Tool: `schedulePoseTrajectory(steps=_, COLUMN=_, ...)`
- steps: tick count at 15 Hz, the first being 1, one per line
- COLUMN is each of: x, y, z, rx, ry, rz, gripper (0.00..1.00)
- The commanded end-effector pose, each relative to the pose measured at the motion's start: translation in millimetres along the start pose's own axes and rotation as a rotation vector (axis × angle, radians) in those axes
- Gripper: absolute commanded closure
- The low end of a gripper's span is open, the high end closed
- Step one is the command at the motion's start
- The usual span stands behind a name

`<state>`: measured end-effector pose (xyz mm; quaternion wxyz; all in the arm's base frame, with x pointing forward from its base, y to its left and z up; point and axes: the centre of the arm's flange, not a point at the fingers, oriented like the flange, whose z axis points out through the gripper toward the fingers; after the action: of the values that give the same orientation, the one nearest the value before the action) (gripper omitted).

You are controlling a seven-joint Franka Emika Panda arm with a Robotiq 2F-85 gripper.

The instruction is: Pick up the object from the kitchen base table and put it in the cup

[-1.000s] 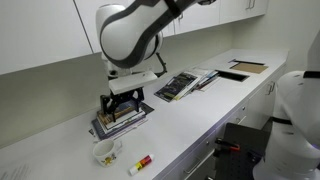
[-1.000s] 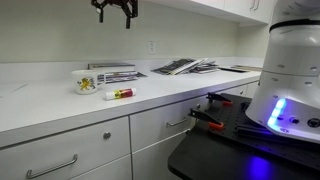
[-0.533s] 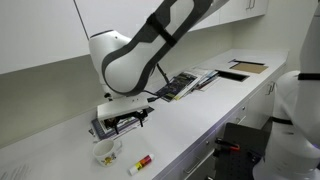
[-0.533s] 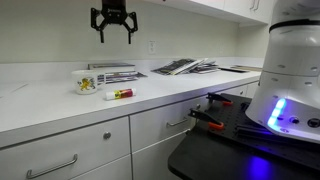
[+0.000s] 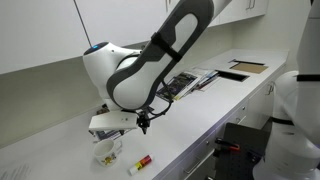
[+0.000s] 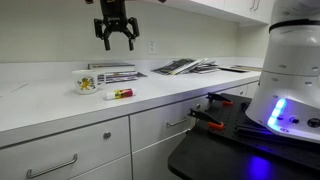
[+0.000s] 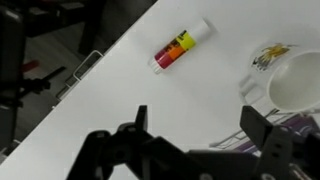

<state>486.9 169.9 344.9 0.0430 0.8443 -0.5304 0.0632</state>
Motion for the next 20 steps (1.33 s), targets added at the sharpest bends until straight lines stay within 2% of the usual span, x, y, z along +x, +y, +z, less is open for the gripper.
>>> schedulePoseTrajectory(steps=1, x=0, y=0, z=0, rx=-0.001, ry=0.0, rz=0.008, gripper=0.0)
schedulePoseTrajectory(steps=5, x=1, y=0, z=0, rx=0.0, ry=0.0, rz=0.01, gripper=0.0)
schedulePoseTrajectory(steps=8, x=-2, y=-4, z=16, rx=0.004, ry=-0.014, rz=0.133, gripper=0.0)
schedulePoseTrajectory(steps=12, x=-6, y=-7, z=56, rx=-0.03, ry=-0.099, rz=0.32, gripper=0.0)
schedulePoseTrajectory(steps=14, x=-10, y=-10, z=80, rx=-0.042, ry=-0.131, rz=0.351, gripper=0.0)
schedulePoseTrajectory(steps=18, x=-16, y=-19, z=122, rx=-0.081, ry=-0.134, rz=0.397, gripper=0.0)
schedulePoseTrajectory(steps=20, x=-21, y=-21, z=135, rx=-0.096, ry=-0.128, rz=0.405, gripper=0.09)
